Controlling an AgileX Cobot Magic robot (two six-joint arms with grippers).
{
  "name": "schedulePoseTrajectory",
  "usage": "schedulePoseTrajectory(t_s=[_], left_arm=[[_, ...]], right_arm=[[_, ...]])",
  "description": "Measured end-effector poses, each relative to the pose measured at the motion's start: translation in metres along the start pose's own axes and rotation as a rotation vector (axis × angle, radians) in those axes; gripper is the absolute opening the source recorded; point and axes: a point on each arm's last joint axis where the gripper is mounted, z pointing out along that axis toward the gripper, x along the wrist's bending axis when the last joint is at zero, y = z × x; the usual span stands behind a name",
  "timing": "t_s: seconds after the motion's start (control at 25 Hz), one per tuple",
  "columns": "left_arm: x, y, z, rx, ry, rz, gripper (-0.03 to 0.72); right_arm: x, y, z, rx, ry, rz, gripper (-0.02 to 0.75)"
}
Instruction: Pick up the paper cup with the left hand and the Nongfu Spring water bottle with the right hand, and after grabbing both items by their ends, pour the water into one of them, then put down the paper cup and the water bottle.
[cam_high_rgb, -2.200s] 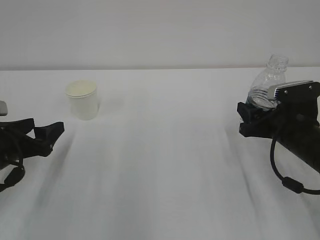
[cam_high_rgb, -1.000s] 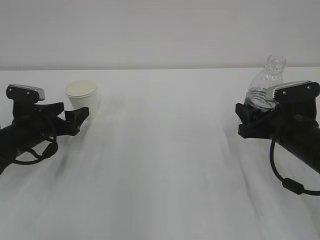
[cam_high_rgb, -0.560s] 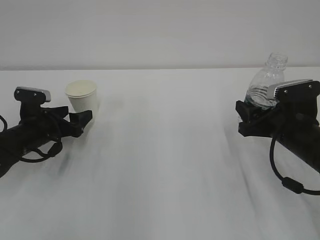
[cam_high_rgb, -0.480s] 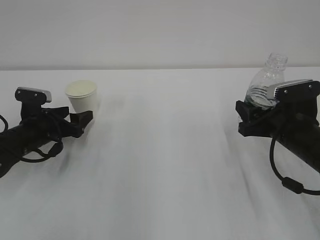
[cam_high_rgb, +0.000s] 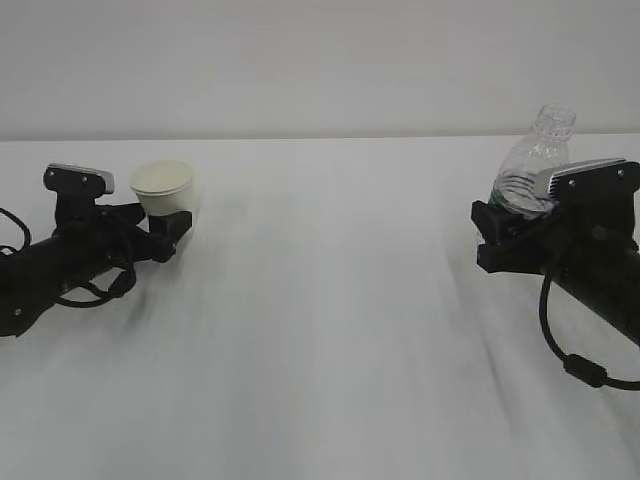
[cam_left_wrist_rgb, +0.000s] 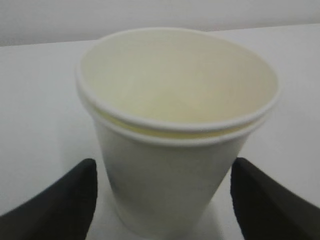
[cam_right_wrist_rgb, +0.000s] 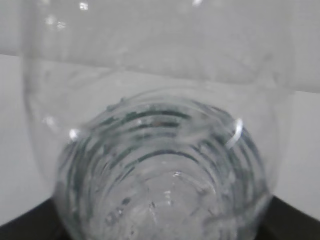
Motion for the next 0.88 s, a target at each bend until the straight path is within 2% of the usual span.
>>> schedulePoseTrajectory(t_s=[0.4,0.88], left_arm=[[0.003,0.000,0.015,-0.011,-0.019,-0.024,0.593],[0.006,0.010,0.027,-0.004,-0.024,0.000,0.593]], right_arm=[[0.000,0.000,0.000,0.000,-0.002,0.001,0.452],[-0.001,0.000,0.000,0.000,-0.010,0.005,0.451]])
